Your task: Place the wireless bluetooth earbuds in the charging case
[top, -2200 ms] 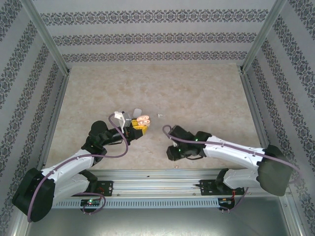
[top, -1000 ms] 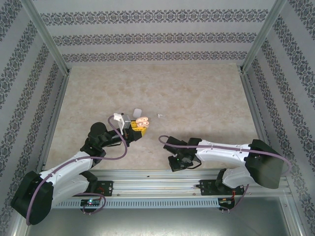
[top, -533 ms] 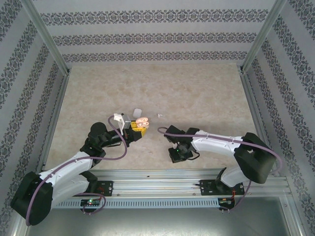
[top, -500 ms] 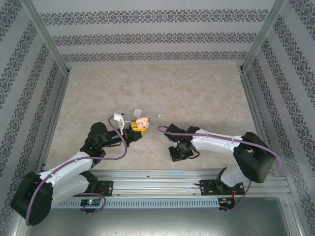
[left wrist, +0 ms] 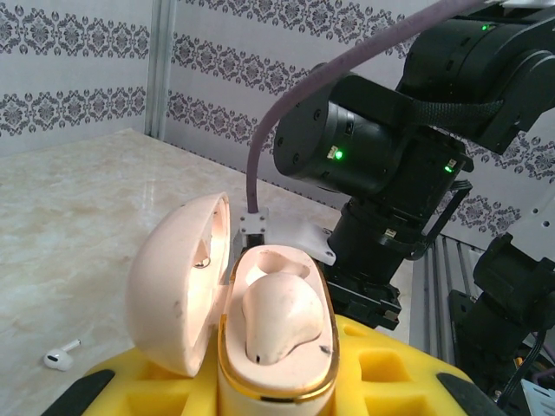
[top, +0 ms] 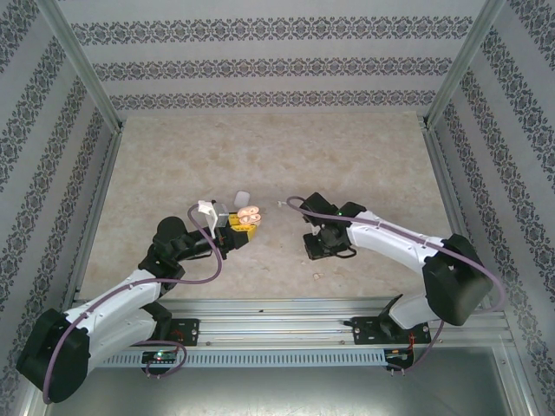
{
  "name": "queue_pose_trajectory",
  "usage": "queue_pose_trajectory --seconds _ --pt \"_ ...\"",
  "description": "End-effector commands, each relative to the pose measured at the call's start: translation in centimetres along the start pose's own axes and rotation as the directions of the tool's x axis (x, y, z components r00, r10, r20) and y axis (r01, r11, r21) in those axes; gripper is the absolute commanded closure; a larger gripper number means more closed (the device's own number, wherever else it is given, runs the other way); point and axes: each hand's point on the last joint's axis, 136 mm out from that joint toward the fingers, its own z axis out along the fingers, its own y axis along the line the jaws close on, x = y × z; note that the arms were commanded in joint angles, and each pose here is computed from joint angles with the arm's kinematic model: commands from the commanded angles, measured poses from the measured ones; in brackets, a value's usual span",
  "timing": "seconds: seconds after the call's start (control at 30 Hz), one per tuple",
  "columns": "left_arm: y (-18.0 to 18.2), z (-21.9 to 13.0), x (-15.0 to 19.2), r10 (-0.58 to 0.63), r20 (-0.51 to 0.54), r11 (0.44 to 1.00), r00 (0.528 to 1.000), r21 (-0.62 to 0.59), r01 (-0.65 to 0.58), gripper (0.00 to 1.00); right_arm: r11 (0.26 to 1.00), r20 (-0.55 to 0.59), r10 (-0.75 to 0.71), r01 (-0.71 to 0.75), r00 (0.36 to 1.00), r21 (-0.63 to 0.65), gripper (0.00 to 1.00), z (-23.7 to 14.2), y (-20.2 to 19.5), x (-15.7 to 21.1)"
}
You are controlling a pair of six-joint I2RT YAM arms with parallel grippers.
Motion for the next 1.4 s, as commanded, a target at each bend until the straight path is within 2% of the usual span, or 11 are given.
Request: queue_pose_trajectory --seconds 0.0,0.13,0.4,0.6,0.77,1.07,1.37 --pt "-0.3 0.0 -0.3 0.027 0.007 1.0 1.0 0.006 -0.027 0.9 1.0 -0.038 -0.001 0.0 0.999 -0.02 0.7 1.0 -0.8 1.8" --pt "-0.5 0.0 -0.4 0.025 0.011 1.0 1.0 0.015 -0.025 0.9 0.999 -0.08 0.047 -0.048 0.996 -0.02 0.67 2.3 -2.2 3.1" --pt "-0.4 -0.4 -0.3 0.031 0.012 1.0 0.999 -0.004 -0.031 0.9 0.987 -0.095 0.151 -0.154 0.984 -0.033 0.78 0.9 -3.3 6.9" --pt "-0.2 0.0 -0.2 0.022 0.017 1.0 1.0 0.004 -0.022 0.9 0.983 -0.111 0.162 -0.171 0.98 -0.072 0.85 1.6 -1.8 8.9" --pt "-0.2 0.4 -0.4 0.008 0.023 1.0 1.0 0.022 -0.008 0.89 0.987 -0.109 0.115 -0.126 0.987 -0.102 0.87 2.8 0.7 7.8" --pt "-0.3 0.1 -0.5 0.022 0.016 1.0 1.0 0.01 -0.022 0.89 0.995 -0.095 0.083 -0.088 0.992 -0.05 0.9 4.6 1.1 4.8" --pt "-0.1 0.1 -0.2 0.032 -0.003 0.999 0.999 -0.003 -0.032 0.89 0.979 -0.042 0.127 -0.132 0.991 -0.154 0.91 4.3 2.6 -0.1"
